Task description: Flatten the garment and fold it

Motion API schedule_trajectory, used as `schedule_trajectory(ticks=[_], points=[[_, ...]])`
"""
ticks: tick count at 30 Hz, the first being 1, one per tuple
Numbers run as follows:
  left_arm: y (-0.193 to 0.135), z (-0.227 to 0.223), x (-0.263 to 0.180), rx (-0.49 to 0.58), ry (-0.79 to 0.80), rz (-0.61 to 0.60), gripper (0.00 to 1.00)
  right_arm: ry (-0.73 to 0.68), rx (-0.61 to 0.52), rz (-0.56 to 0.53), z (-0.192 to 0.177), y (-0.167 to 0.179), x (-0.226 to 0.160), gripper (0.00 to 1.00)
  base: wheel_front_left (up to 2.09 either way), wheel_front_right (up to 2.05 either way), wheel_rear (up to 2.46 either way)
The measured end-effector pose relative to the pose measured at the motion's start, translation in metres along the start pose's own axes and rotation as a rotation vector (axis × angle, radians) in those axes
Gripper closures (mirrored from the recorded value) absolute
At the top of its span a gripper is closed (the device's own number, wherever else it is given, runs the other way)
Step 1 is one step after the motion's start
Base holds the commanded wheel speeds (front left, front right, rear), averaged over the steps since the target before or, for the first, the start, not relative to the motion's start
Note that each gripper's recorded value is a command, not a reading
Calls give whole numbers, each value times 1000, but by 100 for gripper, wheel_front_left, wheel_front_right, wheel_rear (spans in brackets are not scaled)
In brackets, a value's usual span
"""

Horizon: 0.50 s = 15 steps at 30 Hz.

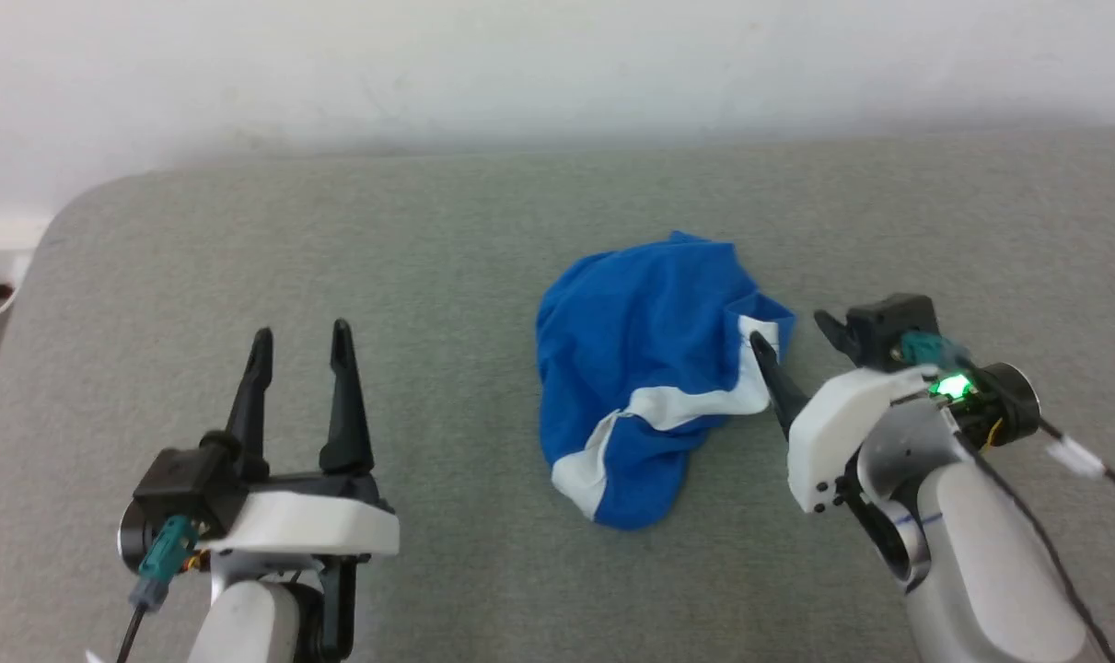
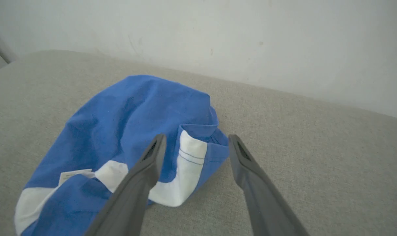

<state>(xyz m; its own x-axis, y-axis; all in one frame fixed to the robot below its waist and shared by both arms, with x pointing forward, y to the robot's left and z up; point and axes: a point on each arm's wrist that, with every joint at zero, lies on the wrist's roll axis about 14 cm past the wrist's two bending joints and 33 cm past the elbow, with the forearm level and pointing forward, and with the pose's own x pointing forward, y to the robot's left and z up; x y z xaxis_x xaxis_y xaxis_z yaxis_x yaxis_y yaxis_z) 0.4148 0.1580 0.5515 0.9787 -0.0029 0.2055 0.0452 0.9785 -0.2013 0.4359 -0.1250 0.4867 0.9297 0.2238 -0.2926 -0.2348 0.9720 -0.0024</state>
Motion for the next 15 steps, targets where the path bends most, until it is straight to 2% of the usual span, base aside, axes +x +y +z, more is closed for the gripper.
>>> schedule_trajectory(ticks=[6, 7, 8, 9, 10, 11, 15], points=[[22, 5, -10, 12, -16, 66, 0, 227, -32, -3, -34, -2, 21, 0, 0, 0, 0], [25, 5, -11, 16, -15, 71, 0, 256, -30, -1, -39, -1, 24, 9, 0, 0, 0], [27, 4, -11, 17, -12, 78, 0, 278, -27, 1, -43, -1, 26, 29, 0, 0, 0], [30, 3, -12, 19, -9, 85, 0, 293, -23, 1, -46, -1, 28, 67, 0, 0, 0], [32, 2, -12, 22, -6, 90, 0, 301, -19, 2, -48, -1, 30, 90, 0, 0, 0], [34, 1, -13, 23, -4, 96, 0, 299, -7, -1, -47, -2, 32, 100, 0, 0, 0], [39, -2, -14, 29, 4, 106, 0, 233, 70, -42, -38, -19, 36, 100, 0, 0, 0]])
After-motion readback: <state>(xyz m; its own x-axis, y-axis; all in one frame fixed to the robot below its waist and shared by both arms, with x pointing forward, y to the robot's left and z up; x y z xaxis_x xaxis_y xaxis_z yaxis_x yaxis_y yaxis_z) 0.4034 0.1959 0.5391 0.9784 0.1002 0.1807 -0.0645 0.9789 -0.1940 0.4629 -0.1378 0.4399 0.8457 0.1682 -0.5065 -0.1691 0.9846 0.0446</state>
